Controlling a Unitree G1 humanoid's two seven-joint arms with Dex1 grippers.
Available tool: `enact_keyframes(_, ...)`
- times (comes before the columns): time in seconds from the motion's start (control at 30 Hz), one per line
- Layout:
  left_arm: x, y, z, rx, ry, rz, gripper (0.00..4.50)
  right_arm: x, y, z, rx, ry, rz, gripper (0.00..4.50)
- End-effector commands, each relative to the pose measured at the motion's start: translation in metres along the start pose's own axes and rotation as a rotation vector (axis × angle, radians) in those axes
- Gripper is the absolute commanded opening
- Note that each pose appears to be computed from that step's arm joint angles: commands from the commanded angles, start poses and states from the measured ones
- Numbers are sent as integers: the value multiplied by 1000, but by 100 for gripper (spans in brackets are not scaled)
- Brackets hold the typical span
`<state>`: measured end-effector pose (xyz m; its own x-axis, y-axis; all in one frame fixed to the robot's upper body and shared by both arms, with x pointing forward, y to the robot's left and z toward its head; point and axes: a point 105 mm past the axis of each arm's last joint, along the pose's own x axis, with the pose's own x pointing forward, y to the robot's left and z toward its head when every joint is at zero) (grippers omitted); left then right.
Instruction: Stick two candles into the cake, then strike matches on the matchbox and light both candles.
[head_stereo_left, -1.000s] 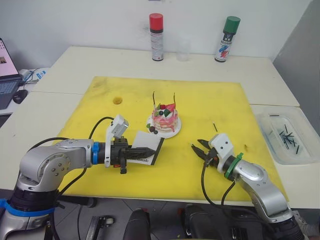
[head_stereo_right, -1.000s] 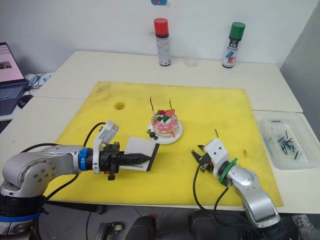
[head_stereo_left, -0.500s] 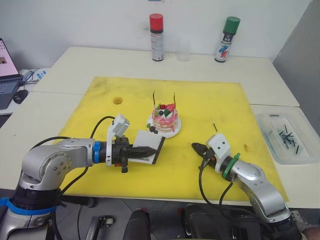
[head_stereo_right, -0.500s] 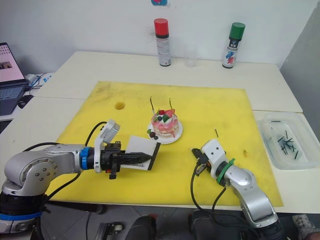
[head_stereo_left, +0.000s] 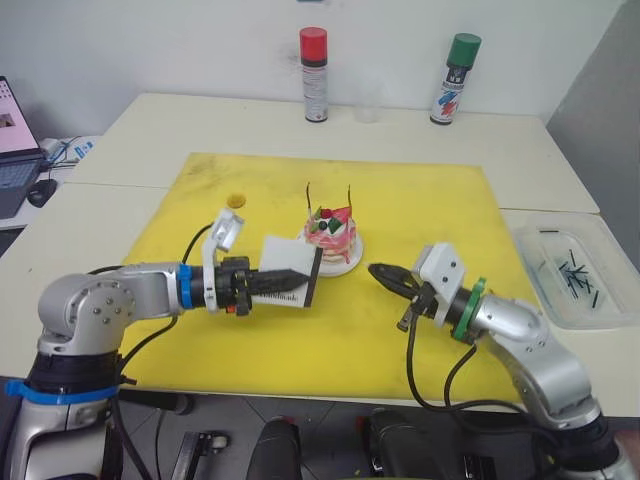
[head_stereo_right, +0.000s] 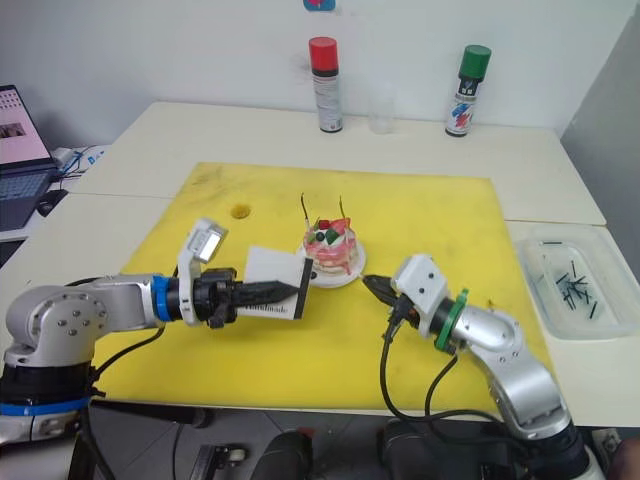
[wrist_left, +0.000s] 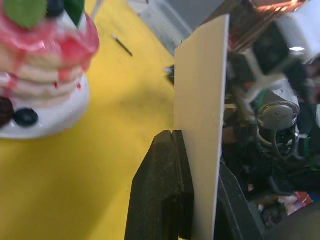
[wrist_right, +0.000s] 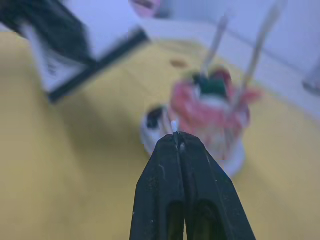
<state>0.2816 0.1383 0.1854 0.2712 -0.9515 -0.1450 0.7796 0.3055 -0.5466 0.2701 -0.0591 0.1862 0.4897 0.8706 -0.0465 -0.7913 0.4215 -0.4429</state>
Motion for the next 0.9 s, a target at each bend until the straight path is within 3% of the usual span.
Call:
enact_keyframes(0.03,2,-8,19,28,-52,-44,0,10,1,29,-108,-84,108,1)
enact_keyframes(0.37,5,-13,22,19,-74,-66,0,32,9,31,-201,-83,242,1)
enact_keyframes(0.9,9,-19,18,6,-59,-96,0,36,8,19,-223,-58,241,1)
